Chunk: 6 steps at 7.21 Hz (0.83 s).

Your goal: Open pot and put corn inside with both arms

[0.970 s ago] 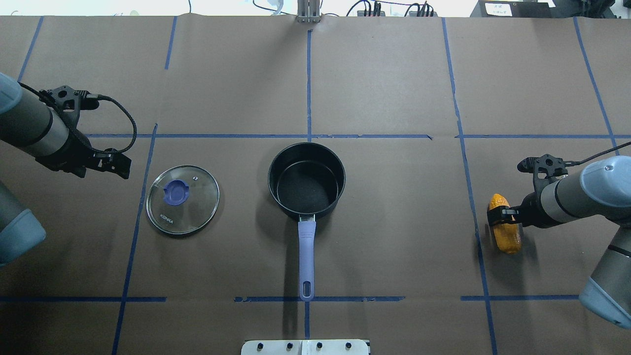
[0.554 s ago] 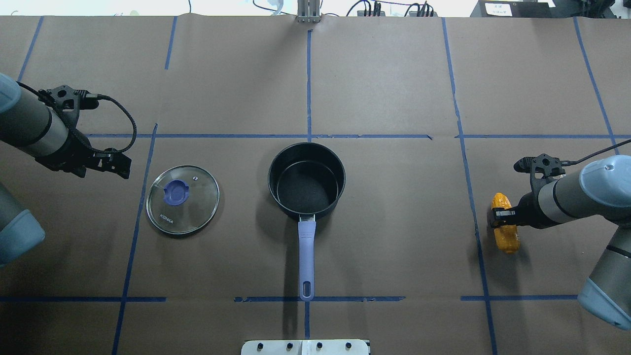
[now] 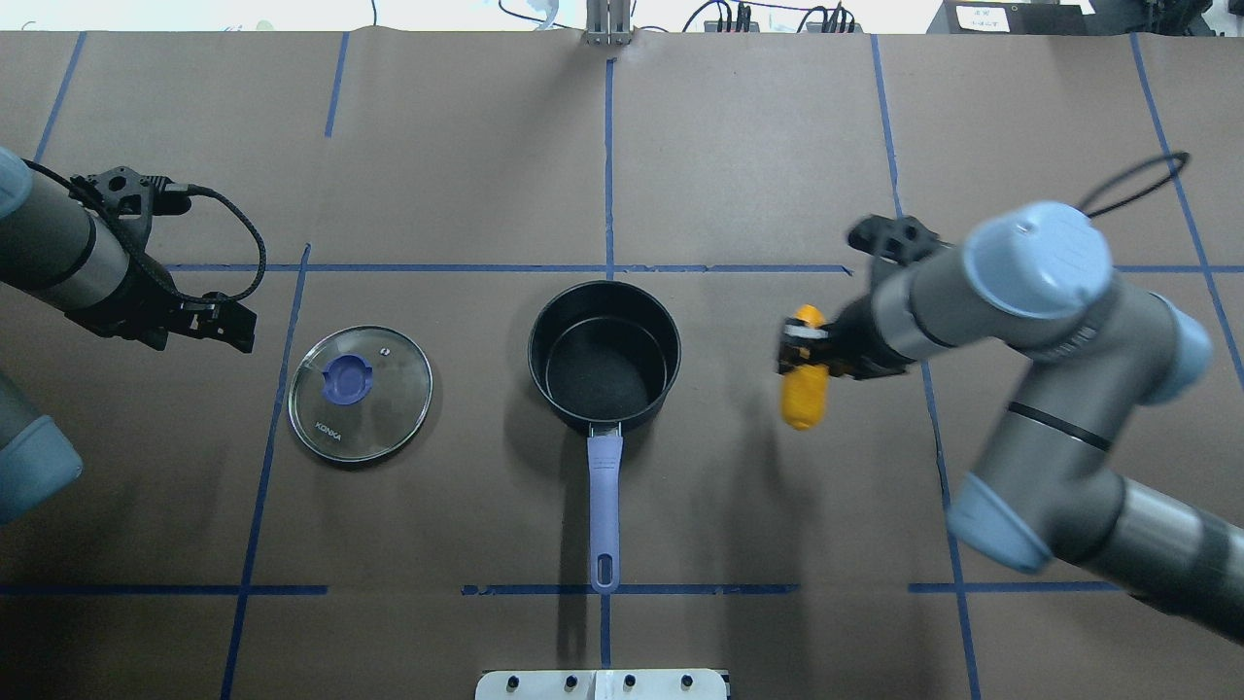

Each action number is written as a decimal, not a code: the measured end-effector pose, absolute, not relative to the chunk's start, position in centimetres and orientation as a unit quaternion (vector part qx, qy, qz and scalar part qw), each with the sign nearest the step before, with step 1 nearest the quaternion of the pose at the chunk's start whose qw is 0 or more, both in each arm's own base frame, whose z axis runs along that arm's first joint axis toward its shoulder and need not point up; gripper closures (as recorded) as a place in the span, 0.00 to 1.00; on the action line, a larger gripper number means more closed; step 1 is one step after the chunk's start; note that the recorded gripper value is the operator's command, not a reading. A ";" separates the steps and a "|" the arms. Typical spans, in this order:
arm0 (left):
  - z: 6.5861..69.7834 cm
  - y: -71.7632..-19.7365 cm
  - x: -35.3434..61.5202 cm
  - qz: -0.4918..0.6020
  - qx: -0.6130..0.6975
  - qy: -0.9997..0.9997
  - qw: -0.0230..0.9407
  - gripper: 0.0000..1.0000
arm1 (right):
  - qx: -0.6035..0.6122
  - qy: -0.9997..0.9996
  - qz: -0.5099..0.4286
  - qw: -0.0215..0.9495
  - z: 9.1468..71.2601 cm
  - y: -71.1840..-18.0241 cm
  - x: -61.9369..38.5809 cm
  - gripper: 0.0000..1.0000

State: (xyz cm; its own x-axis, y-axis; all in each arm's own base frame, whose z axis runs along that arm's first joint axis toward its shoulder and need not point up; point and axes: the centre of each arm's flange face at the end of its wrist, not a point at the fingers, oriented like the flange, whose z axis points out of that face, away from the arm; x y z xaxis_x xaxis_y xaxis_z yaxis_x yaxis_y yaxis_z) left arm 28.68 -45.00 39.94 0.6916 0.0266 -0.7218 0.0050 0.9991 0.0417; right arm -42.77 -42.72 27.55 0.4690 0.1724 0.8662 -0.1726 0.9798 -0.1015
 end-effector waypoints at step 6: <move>39.8 -44.8 28.5 0.006 0.021 0.394 0.919 0.00 | -0.022 -0.494 0.164 0.853 16.4 -45.8 -54.6 0.75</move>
